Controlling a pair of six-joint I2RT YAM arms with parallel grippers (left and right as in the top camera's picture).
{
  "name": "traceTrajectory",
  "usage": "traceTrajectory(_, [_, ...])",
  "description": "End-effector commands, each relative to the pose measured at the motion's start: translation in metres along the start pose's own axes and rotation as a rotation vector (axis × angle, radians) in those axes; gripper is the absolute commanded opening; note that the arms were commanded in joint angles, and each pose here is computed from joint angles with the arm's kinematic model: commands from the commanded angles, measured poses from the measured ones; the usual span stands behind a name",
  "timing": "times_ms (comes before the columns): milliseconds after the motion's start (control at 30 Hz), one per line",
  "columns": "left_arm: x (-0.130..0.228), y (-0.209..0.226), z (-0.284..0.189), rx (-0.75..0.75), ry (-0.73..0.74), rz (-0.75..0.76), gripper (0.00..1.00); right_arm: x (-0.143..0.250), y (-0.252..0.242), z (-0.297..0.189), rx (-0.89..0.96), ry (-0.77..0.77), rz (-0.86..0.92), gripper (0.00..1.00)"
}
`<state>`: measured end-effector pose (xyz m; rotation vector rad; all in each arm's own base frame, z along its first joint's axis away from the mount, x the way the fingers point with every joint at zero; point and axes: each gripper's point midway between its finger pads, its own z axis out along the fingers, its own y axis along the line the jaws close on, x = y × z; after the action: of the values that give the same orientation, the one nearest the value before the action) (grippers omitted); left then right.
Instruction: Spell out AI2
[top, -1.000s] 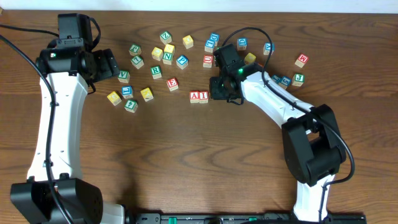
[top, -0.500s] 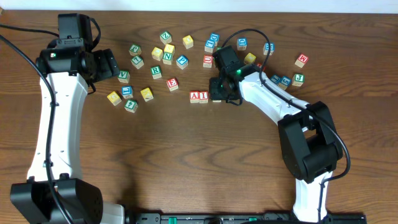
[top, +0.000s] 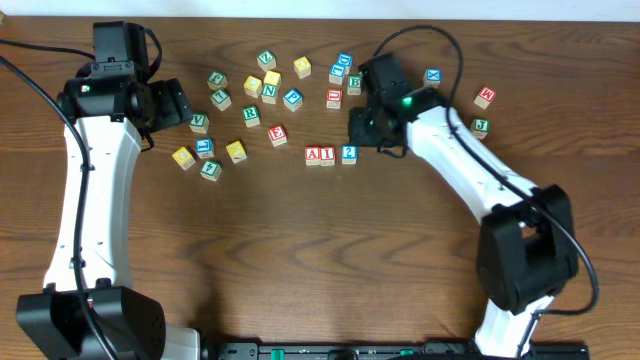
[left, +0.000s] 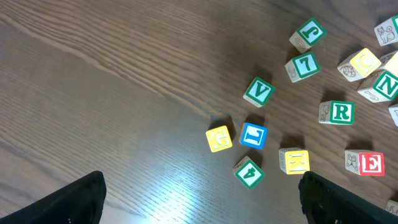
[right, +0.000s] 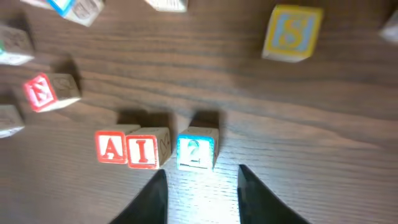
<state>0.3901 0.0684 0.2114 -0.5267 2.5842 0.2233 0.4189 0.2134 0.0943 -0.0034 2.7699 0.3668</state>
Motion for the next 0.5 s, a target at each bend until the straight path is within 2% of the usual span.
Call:
traceTrajectory(0, [-0.014,0.001,-0.009,0.004,-0.054,-0.005,0.98,0.001,-0.013,0.004,0.025,0.023,0.030,0.22])
traceTrajectory(167, [-0.017,-0.001,-0.009,0.013,-0.065,-0.012,0.98,0.016,-0.029,0.021,0.060,0.101,0.070,0.18])
traceTrajectory(367, [-0.004,-0.026,-0.007,0.159,-0.006,-0.002,0.98,0.020,-0.035,0.035,0.045,0.137,0.094,0.14])
traceTrajectory(467, [0.009,-0.040,0.002,0.224,0.051,-0.033,0.66,0.024,-0.036,0.045,0.044,0.154,0.100,0.12])
